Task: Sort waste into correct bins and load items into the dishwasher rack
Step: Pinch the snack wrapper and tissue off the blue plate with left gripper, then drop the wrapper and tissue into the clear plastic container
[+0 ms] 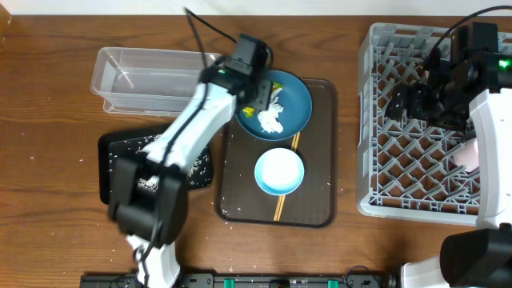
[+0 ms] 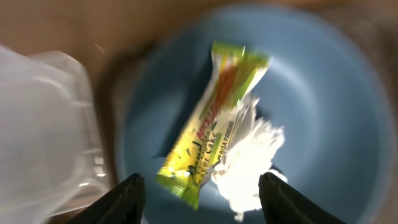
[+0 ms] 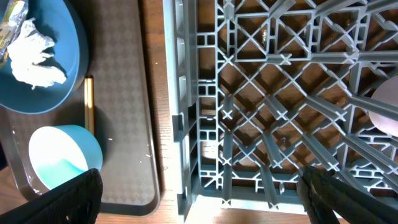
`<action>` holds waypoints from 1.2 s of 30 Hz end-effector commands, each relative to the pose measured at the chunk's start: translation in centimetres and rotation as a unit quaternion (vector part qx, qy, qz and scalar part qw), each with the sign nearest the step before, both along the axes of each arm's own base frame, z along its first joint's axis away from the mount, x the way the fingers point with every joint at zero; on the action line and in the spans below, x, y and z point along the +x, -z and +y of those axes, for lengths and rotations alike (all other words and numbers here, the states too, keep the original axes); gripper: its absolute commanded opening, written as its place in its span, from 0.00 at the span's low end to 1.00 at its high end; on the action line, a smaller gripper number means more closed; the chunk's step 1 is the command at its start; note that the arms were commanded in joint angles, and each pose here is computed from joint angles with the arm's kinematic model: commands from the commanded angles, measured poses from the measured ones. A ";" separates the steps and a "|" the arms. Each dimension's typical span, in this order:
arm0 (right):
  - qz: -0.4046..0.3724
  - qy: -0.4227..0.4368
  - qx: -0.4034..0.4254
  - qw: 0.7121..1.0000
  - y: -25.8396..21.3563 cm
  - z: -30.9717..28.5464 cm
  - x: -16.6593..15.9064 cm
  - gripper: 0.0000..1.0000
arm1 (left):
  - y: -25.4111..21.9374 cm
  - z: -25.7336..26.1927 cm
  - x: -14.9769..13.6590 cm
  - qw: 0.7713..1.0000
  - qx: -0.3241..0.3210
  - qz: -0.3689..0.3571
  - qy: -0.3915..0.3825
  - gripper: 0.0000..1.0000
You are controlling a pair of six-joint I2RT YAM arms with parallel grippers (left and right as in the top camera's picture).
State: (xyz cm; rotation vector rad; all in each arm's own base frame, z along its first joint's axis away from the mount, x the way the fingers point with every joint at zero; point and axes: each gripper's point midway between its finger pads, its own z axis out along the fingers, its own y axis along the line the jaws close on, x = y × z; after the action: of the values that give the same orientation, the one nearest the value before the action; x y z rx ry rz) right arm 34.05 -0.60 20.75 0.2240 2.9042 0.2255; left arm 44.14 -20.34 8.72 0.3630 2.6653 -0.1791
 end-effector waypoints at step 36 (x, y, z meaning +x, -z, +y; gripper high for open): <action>0.005 -0.008 -0.002 1.000 0.0 0.1 -0.5 0.99 | -9.2 12.6 1.9 0.990 0.003 -0.076 -0.122 0.06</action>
State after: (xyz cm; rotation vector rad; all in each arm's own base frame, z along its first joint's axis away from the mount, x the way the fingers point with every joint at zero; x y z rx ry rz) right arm 33.83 -0.58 20.70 0.2258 2.9131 0.2264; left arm 45.56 -10.04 19.58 0.1006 2.4922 -0.1093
